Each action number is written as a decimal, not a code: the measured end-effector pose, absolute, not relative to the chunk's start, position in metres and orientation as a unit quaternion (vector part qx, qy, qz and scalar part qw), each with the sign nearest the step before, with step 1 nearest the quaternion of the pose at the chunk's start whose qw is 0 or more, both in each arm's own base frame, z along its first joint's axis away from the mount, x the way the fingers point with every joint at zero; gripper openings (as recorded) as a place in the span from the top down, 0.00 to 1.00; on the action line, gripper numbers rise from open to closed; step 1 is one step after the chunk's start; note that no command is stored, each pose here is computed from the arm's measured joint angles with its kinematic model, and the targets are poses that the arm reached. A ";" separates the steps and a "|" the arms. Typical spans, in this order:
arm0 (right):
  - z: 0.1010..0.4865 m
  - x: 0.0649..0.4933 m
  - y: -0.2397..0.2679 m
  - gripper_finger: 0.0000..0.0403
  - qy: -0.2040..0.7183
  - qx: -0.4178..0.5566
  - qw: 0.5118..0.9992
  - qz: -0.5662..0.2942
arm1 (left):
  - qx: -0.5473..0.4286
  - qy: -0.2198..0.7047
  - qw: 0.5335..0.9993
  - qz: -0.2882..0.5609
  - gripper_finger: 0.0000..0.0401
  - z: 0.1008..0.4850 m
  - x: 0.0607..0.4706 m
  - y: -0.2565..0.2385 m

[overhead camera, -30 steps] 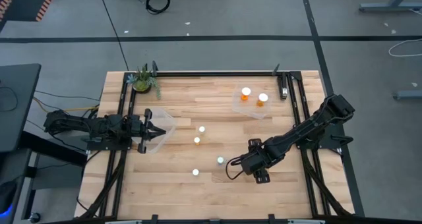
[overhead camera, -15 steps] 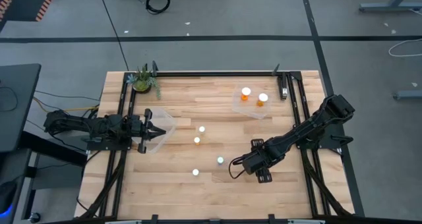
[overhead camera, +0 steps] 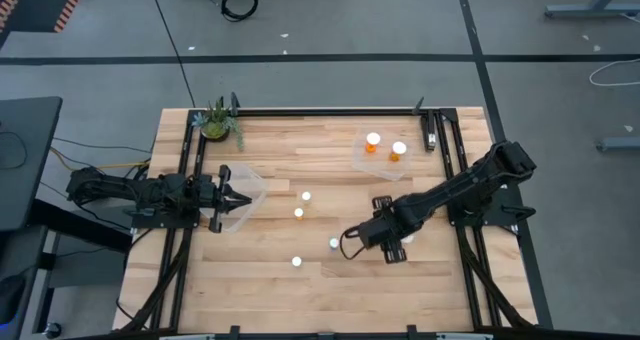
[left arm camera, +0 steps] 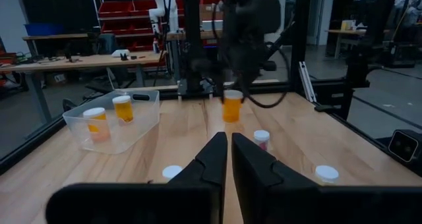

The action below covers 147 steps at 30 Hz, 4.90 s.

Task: Pick and place medicine bottles into bin by pill shape (circle, oval)
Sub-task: Put the big orange pill bottle into the right transparent bin

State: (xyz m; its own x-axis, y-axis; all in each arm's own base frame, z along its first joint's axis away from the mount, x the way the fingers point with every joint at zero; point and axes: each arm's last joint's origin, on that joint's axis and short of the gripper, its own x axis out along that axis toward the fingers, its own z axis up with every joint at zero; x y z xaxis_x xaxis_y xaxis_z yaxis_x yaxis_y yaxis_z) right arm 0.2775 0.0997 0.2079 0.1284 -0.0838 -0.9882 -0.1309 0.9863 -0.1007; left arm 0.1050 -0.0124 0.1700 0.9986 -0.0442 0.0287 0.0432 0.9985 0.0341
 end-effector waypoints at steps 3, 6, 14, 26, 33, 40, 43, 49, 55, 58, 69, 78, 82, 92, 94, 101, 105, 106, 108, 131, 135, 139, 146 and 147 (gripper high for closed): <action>0.218 0.281 0.084 0.43 0.668 -0.110 0.736 -0.013 | 0.017 -0.015 1.000 -0.022 0.93 0.170 0.105 -0.012; 0.227 0.285 0.066 0.43 0.674 -0.136 0.725 -0.045 | 0.017 -0.015 1.000 -0.022 0.94 0.170 0.105 -0.012; 0.235 0.285 0.013 0.43 0.699 -0.163 0.686 -0.115 | 0.017 -0.015 1.000 -0.022 0.91 0.170 0.105 -0.012; 0.236 0.276 -0.041 0.43 0.736 -0.123 0.645 -0.165 | 0.017 -0.015 1.000 -0.022 0.93 0.170 0.105 -0.012; 0.236 0.272 -0.063 0.43 0.741 -0.075 0.643 -0.178 | 0.017 -0.015 1.000 -0.022 0.90 0.170 0.105 -0.012; 0.229 0.264 -0.085 0.43 0.744 0.008 0.640 -0.189 | 0.017 -0.015 1.000 -0.022 0.92 0.170 0.105 -0.012; 0.220 0.261 -0.092 0.43 0.738 0.036 0.646 -0.191 | 0.017 -0.015 1.000 -0.022 0.93 0.170 0.105 -0.012; 0.204 0.257 -0.101 0.43 0.727 0.052 0.654 -0.204 | 0.017 -0.015 1.000 -0.022 0.92 0.170 0.105 -0.012; 0.201 0.253 -0.108 0.41 0.727 0.078 0.650 -0.208 | 0.017 -0.015 1.000 -0.022 0.91 0.170 0.105 -0.012; 0.201 0.252 -0.110 0.40 0.726 0.086 0.651 -0.205 | 0.017 -0.015 1.000 -0.022 0.92 0.170 0.105 -0.012; 0.201 0.252 -0.109 0.34 0.724 0.095 0.650 -0.212 | 0.017 -0.015 1.000 -0.022 0.91 0.170 0.105 -0.012; 0.221 0.257 -0.105 0.34 0.729 0.079 0.643 -0.222 | 0.017 -0.015 1.000 -0.022 0.93 0.170 0.105 -0.012; 0.237 0.261 -0.093 0.34 0.736 0.049 0.630 -0.243 | 0.017 -0.015 1.000 -0.022 0.94 0.170 0.105 -0.012; 0.238 0.290 -0.023 0.34 0.695 0.111 0.702 -0.110 | 0.017 -0.015 1.000 -0.022 0.91 0.170 0.105 -0.012; 0.232 0.293 -0.005 0.34 0.688 0.114 0.711 -0.091 | 0.017 -0.015 1.000 -0.022 0.92 0.170 0.105 -0.012; 0.212 0.278 0.050 0.34 0.712 0.106 0.688 -0.090 | 0.017 -0.015 1.000 -0.022 0.94 0.170 0.105 -0.012; 0.210 0.277 0.069 0.34 0.702 0.119 0.696 -0.097 | 0.017 -0.015 1.000 -0.022 0.93 0.170 0.105 -0.012; 0.210 0.277 0.073 0.34 0.696 0.124 0.700 -0.098 | 0.017 -0.015 1.000 -0.022 0.93 0.170 0.105 -0.012; 0.210 0.276 0.079 0.34 0.694 0.127 0.702 -0.100 | 0.017 -0.015 1.000 -0.022 0.92 0.170 0.105 -0.012; 0.193 0.230 0.088 0.34 0.653 0.236 0.688 -0.211 | 0.017 -0.015 1.000 -0.022 0.91 0.170 0.105 -0.012; 0.193 0.218 0.089 0.34 0.640 0.271 0.680 -0.233 | 0.017 -0.015 1.000 -0.022 0.91 0.170 0.105 -0.012; 0.189 0.206 0.091 0.34 0.642 0.290 0.666 -0.244 | 0.017 -0.015 1.000 -0.022 0.92 0.170 0.105 -0.012; 0.184 0.202 0.099 0.34 0.645 0.294 0.668 -0.227 | 0.017 -0.015 1.000 -0.022 0.92 0.170 0.105 -0.012; 0.184 0.202 0.099 0.35 0.644 0.293 0.669 -0.226 | 0.017 -0.015 1.000 -0.022 0.91 0.170 0.105 -0.012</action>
State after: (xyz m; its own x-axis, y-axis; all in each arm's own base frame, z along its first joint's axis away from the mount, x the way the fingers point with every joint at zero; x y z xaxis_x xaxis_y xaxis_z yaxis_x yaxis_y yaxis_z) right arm 0.2022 0.0990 0.1837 0.0671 0.0756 -0.9949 0.6805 0.7257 0.1011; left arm 0.1051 -0.0124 0.1700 0.9986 -0.0444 0.0285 0.0434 0.9985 0.0339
